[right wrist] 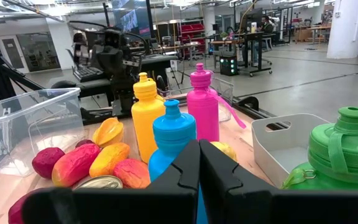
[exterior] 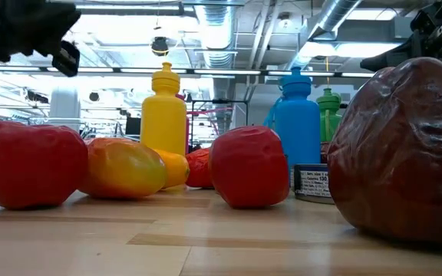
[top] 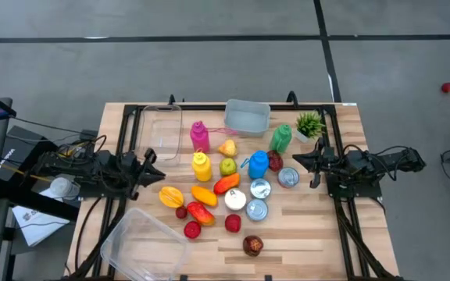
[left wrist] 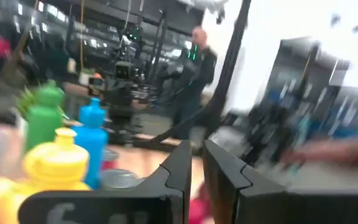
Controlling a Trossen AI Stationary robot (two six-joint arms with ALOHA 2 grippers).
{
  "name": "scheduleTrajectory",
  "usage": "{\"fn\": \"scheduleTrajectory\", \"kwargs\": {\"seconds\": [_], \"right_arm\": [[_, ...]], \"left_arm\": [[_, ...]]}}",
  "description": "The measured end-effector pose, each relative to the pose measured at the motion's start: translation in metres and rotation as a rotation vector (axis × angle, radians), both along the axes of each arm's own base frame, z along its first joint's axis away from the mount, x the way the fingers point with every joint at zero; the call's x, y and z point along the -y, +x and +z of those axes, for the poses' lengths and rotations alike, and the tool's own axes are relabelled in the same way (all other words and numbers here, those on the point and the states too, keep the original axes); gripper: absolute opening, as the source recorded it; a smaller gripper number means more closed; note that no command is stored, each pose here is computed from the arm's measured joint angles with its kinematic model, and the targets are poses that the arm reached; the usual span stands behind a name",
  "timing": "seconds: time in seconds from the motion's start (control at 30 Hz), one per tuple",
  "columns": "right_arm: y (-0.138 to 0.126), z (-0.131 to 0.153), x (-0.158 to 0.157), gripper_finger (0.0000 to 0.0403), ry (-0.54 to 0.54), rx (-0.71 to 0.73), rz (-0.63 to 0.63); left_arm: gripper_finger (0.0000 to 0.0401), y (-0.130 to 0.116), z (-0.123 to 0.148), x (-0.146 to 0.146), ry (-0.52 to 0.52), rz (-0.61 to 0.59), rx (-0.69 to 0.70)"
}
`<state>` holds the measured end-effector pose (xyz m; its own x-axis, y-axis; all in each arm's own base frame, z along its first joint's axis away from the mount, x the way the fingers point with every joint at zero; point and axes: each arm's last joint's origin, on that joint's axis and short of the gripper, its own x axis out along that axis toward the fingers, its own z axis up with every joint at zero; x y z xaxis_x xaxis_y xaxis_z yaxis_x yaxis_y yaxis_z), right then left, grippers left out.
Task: Pick & Place Food Item
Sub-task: Put the pink water bottle into the transparent bin
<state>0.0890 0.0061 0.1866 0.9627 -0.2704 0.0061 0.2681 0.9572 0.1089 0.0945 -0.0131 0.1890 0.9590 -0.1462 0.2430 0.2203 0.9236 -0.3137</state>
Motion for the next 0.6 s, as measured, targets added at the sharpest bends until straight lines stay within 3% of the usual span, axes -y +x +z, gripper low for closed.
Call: {"fn": "scheduleTrajectory", "kwargs": {"seconds": [0.17, 0.37, 0.47, 0.6], "right_arm": [[0.000, 0.000, 0.000, 0.0000, 0.000, 0.000, 0.000], [0.000, 0.001, 0.000, 0.0000, 0.047, 0.026, 0.000], [0.000, 0.004, 0.000, 0.0000, 0.179, 0.085, 0.001], [0.000, 0.008, 0.000, 0.0000, 0.545, 0.232, 0.021]], "left_arm": [[0.0029, -0.005, 0.015, -0.002, -0.217, -0.036, 0.136], [0.0029, -0.015, 0.033, -0.004, -0.279, -0.035, 0.342], [0.0029, -0.016, 0.034, -0.004, -0.281, -0.036, 0.358], [0.0029, -0.016, 0.034, -0.004, -0.283, -0.031, 0.359]]}}
